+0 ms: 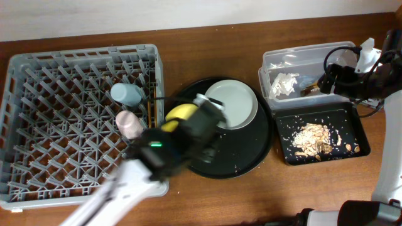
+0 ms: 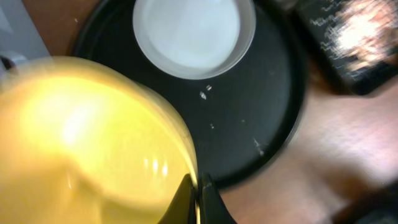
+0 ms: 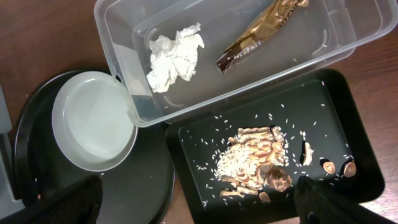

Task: Sort waste into correct bins and load items into the dishwasher rack
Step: 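Carry the yellow bowl with the left gripper into the rack, then reach the left gripper to the white plate and grasp its edge, then lift the white plate with the left gripper and stand it in the rack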

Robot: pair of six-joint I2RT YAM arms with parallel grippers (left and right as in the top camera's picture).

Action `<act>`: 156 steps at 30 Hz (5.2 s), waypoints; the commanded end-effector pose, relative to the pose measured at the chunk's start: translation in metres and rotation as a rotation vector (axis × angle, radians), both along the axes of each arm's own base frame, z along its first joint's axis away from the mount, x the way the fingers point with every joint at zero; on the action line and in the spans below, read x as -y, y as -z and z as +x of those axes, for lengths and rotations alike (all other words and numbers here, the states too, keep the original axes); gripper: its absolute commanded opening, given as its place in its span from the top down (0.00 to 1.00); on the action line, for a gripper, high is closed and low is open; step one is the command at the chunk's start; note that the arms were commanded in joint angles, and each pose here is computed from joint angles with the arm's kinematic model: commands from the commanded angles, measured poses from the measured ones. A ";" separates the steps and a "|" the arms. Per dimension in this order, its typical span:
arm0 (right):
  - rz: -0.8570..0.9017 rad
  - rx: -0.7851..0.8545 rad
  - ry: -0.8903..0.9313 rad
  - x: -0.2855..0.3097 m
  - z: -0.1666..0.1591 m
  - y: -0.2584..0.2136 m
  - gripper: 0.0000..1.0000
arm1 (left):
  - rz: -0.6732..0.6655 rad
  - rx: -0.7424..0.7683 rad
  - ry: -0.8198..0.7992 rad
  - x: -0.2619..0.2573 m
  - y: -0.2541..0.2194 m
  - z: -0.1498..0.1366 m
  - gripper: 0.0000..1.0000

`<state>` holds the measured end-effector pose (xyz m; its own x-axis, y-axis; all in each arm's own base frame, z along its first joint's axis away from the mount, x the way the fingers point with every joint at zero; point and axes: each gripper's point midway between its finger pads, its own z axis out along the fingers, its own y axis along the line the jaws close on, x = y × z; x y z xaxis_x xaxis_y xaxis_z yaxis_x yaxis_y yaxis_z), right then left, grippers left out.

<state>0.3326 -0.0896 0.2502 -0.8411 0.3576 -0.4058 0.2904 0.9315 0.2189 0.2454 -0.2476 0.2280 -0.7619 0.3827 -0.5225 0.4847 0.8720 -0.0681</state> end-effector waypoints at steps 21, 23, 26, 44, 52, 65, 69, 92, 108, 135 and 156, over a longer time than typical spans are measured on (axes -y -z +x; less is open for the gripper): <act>-0.002 -0.002 0.010 0.002 -0.001 0.000 0.01 | -1.166 -0.335 -0.178 -0.166 0.016 -0.003 1.00; -0.002 -0.002 0.011 0.002 -0.001 0.000 0.01 | -1.186 -0.386 -0.207 -0.166 0.038 -0.002 1.00; -0.002 -0.002 0.011 0.002 -0.001 0.000 0.01 | -1.192 -0.419 -0.228 -0.171 0.059 0.008 1.00; -0.002 -0.002 0.011 0.002 -0.001 0.000 0.01 | -1.036 -0.373 -0.555 -0.259 0.107 0.009 0.63; -0.002 -0.002 0.011 0.002 -0.001 0.000 0.01 | -1.000 -0.267 -0.702 -0.316 0.065 0.011 0.22; -0.002 -0.002 0.011 0.002 -0.001 0.000 0.01 | -0.374 -0.142 -0.581 -0.224 0.013 0.004 1.00; -0.002 -0.002 0.011 0.002 -0.001 0.000 0.01 | -0.322 -0.190 -0.418 -0.177 0.026 0.012 1.00; -0.002 -0.002 0.011 0.002 -0.001 0.000 0.01 | 0.037 -0.215 -0.586 -0.193 0.049 0.047 0.91; -0.002 -0.002 0.011 0.002 -0.001 0.000 0.01 | -0.275 0.093 0.120 0.148 0.133 0.111 0.38; -0.002 -0.002 0.011 0.002 -0.001 0.000 0.01 | 0.215 -0.160 0.022 0.075 0.230 0.077 0.41; -0.002 -0.002 0.011 0.002 -0.001 0.000 0.01 | -0.138 0.178 -0.057 0.073 -0.002 0.109 0.99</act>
<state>0.3326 -0.0895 0.2498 -0.8411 0.3592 -0.4044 0.2918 0.9309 0.2199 0.3344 -0.3271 0.0933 -0.7797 0.4303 -0.4549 0.4800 0.8772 0.0070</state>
